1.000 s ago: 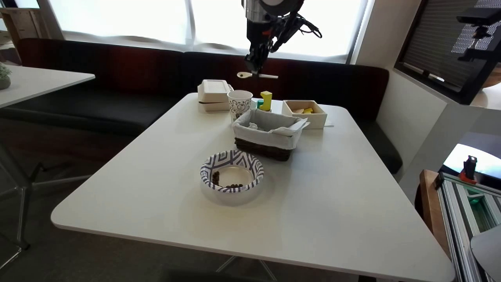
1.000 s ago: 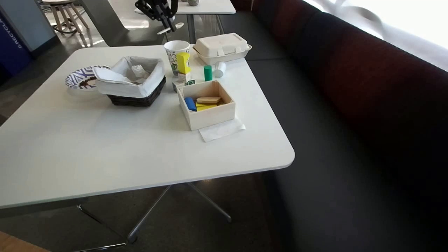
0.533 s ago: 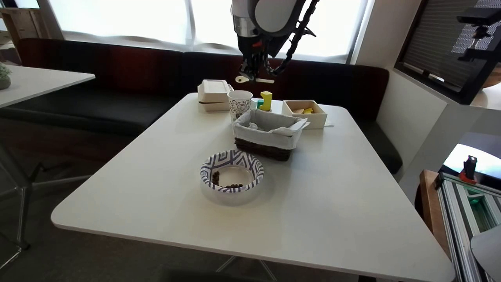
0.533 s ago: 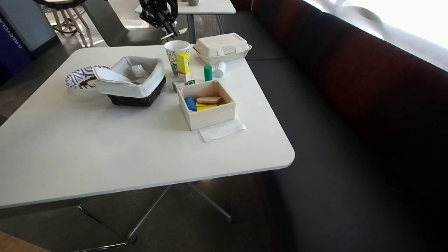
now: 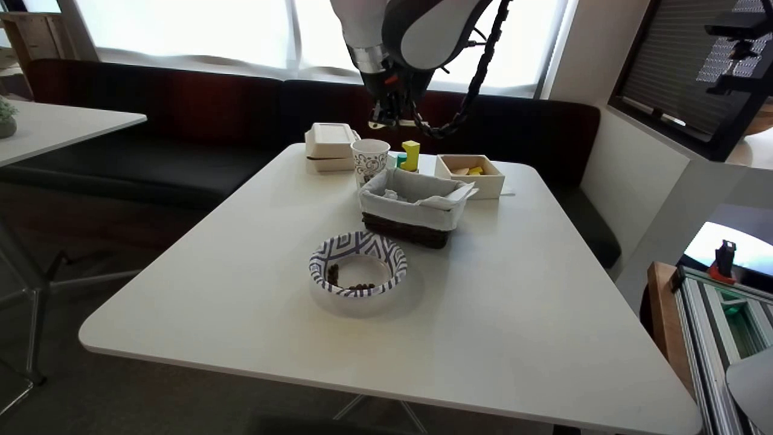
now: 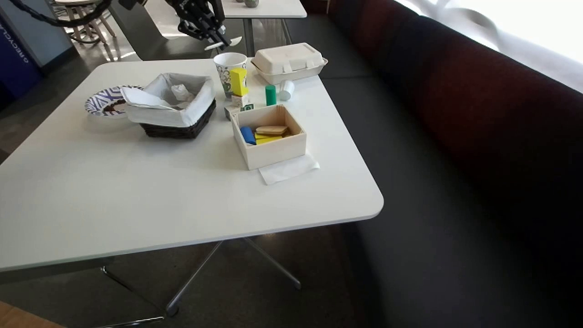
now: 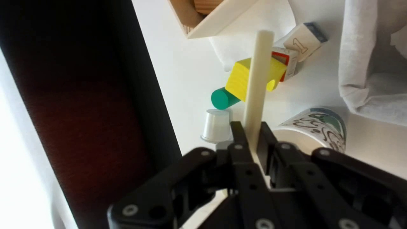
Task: Use the white spoon to take out some of the contents in the bowl and place them in the coffee cup.
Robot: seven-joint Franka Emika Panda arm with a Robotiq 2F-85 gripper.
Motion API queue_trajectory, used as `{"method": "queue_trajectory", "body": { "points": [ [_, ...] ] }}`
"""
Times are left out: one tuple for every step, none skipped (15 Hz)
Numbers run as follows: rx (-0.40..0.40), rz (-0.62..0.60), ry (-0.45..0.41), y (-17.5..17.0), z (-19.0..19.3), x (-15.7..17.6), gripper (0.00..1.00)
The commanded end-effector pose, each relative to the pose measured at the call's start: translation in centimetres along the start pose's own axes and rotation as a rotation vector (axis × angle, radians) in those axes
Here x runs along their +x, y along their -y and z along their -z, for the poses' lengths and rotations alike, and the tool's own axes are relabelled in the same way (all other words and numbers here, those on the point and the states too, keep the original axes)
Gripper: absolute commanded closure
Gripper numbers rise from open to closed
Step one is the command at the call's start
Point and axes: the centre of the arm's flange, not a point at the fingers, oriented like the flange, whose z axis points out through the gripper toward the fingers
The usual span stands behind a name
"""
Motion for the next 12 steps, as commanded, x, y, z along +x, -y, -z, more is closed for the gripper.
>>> {"method": "queue_trajectory", "body": {
  "points": [
    [-0.118, 0.008, 0.016, 2.4, -0.1, 0.2, 0.96],
    [-0.145, 0.010, 0.015, 3.0, 0.0, 0.2, 0.96],
    [-0.167, 0.016, 0.018, 3.6, 0.0, 0.2, 0.96],
    [-0.186, 0.023, 0.020, 4.3, 0.0, 0.2, 0.96],
    [-0.219, 0.028, 0.019, 5.0, 0.0, 0.2, 0.96],
    [-0.259, 0.028, 0.015, 5.6, 0.0, 0.3, 0.96],
    [-0.285, 0.032, 0.014, 6.1, 0.1, 0.3, 0.96],
    [-0.317, 0.029, 0.011, 6.5, 0.1, 0.4, 0.96],
    [-0.339, 0.028, 0.013, 6.8, 0.0, 0.5, 0.96],
    [-0.363, 0.025, 0.013, 7.1, 0.0, 0.5, 0.96],
    [-0.379, 0.025, 0.016, 7.4, 0.0, 0.5, 0.96],
    [-0.410, 0.018, 0.014, 7.6, -0.1, 0.5, 0.96]
  ]
}}
